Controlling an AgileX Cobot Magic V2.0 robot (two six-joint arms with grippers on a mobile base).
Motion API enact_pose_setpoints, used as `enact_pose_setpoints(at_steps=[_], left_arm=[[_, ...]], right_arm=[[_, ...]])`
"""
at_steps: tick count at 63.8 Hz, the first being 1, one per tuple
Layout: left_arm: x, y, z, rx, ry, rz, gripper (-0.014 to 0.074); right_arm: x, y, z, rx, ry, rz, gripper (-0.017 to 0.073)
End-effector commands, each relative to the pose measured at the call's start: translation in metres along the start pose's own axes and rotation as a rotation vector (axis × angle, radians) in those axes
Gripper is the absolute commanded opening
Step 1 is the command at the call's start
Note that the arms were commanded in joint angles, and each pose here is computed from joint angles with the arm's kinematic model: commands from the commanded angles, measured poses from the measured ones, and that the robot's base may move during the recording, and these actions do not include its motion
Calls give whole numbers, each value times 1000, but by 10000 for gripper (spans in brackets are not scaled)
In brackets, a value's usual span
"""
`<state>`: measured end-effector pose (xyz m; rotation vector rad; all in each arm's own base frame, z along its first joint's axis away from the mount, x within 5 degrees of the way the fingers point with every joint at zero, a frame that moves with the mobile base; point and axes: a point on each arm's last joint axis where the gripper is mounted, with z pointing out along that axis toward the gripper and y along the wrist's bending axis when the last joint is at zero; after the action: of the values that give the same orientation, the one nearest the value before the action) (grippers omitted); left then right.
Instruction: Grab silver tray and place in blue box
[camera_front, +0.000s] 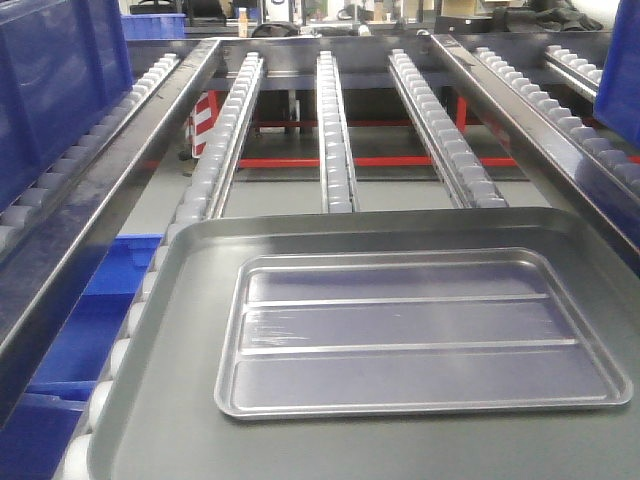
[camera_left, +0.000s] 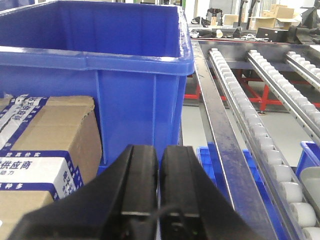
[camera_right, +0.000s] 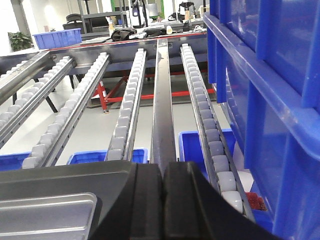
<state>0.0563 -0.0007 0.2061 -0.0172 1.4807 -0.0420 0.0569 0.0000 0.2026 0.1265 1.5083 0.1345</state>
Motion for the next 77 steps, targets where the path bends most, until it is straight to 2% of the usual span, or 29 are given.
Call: enact_pose_setpoints(at_steps=[1, 7, 13, 21, 23, 26, 29, 31, 38, 43, 46, 51, 53, 57, 60, 64, 69, 77], left_arm=[[-12, 1, -2, -7, -131, -1, 10], [-13, 1, -2, -9, -143, -1, 10], [-14, 1, -3, -11, -146, -43, 10], [-27, 1, -3, -10, -176, -42, 10], [-35, 0, -4, -8, -196, -27, 10], [-54, -1, -5, -1, -222, 30, 10], [-73, -3, -6, 14, -210, 79, 10], [-86, -5, -5, 30, -189, 90, 10], [-123, -10, 0, 101, -61, 134, 11], [-143, -14, 10, 152, 78, 139, 22], [-151, -17, 17, 186, 161, 127, 53], [-161, -24, 31, 238, 243, 100, 168], [-162, -28, 40, 262, 273, 86, 243], [-161, -35, 52, 297, 316, 61, 340], [-158, -40, 62, 324, 359, 42, 383], [-150, -50, 77, 365, 436, 1, 402], [-141, -66, 90, 443, 532, -51, 402], [-134, -97, 103, 588, 655, -138, 402]], right_arm=[[-9, 1, -2, -16, -109, -14, 56], [-10, 1, -2, -17, -120, -14, 56], [-10, 1, -2, -17, -123, -14, 56], [-13, 2, -3, -22, -157, -14, 56], [-16, 2, -3, -25, -186, -14, 56], [-25, 3, -5, -34, -258, -11, 56], [-39, 5, -7, -39, -301, 12, 56], [-48, 7, -8, -41, -307, 18, 56], [-80, 13, -6, -38, -220, 16, 56], [-103, 18, 1, -29, -119, 15, 62], [-113, 20, 7, -22, -51, 14, 76], [-127, 23, 20, -13, 25, 14, 159], [-131, 24, 27, -7, 67, 13, 218], [-134, 25, 39, 2, 133, 13, 316], [-133, 25, 48, 8, 188, 13, 389], [-131, 26, 61, 8, 278, 12, 489], [-126, 30, 73, -18, 379, -3, 571], [-120, 45, 88, -115, 517, -73, 594]])
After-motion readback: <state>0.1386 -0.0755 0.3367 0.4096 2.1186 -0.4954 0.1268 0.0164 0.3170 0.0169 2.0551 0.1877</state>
